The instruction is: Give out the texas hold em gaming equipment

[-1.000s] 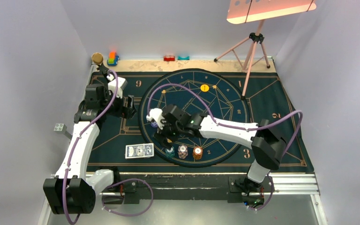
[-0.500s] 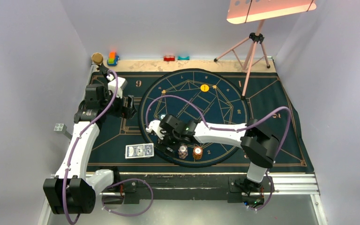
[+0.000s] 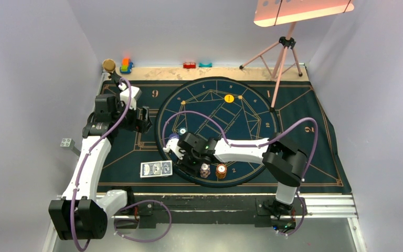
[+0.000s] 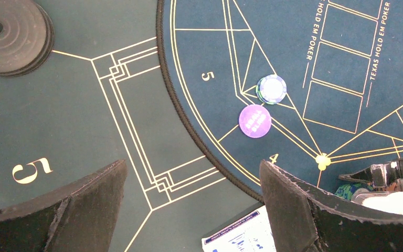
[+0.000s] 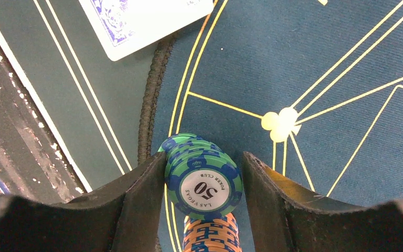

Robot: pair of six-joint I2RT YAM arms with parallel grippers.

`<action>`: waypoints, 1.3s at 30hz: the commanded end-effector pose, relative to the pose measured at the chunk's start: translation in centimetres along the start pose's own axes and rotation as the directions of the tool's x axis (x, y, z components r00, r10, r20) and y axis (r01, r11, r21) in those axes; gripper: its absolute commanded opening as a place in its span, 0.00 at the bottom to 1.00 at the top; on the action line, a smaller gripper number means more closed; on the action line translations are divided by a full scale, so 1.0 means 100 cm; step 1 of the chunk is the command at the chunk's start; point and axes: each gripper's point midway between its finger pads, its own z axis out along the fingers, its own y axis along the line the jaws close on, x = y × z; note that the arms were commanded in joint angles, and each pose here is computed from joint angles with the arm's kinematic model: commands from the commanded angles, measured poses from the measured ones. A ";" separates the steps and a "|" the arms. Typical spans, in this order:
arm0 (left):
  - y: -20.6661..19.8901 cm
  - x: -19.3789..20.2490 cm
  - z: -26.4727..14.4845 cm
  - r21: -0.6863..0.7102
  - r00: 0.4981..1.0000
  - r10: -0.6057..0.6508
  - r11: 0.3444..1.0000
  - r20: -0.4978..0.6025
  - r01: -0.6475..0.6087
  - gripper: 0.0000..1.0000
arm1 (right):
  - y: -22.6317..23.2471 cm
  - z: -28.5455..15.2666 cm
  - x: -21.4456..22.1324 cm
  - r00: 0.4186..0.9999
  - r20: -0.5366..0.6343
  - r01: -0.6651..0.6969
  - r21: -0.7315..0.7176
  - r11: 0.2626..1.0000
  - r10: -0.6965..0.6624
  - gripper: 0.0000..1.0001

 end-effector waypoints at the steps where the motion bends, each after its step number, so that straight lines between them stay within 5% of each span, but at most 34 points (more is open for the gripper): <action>1: 0.002 -0.005 -0.002 -0.011 1.000 -0.012 1.000 0.023 0.012 1.00 | 0.000 -0.012 -0.016 0.998 0.062 0.014 0.009 1.000 -0.015 0.57; 19: 0.000 -0.006 -0.005 -0.005 0.999 0.000 1.000 0.032 0.000 1.00 | 0.007 -0.024 -0.017 0.997 0.076 0.000 -0.013 1.000 0.001 0.53; 29: -0.001 -0.007 -0.007 -0.004 0.999 0.004 1.000 0.041 -0.004 1.00 | 0.007 -0.018 -0.009 0.999 0.040 0.017 -0.021 1.000 -0.016 0.65; 35: -0.001 -0.008 -0.008 -0.008 0.999 0.008 1.000 0.047 -0.007 1.00 | 0.007 -0.011 -0.006 1.000 0.030 0.011 -0.026 1.000 -0.010 0.58; 36: -0.001 -0.009 -0.009 -0.007 0.999 0.008 1.000 0.050 -0.008 1.00 | -0.035 -0.015 -0.002 0.996 0.035 -0.080 0.029 0.996 0.079 0.57; 37: -0.001 -0.008 -0.009 -0.007 0.999 0.008 1.000 0.050 -0.008 1.00 | 0.002 -0.011 -0.006 1.000 0.031 -0.002 -0.019 1.000 0.002 0.55; 39: -0.001 -0.008 -0.009 -0.007 0.999 0.008 1.000 0.051 -0.008 1.00 | 0.007 -0.011 -0.006 0.999 0.032 0.010 -0.025 1.000 -0.009 0.51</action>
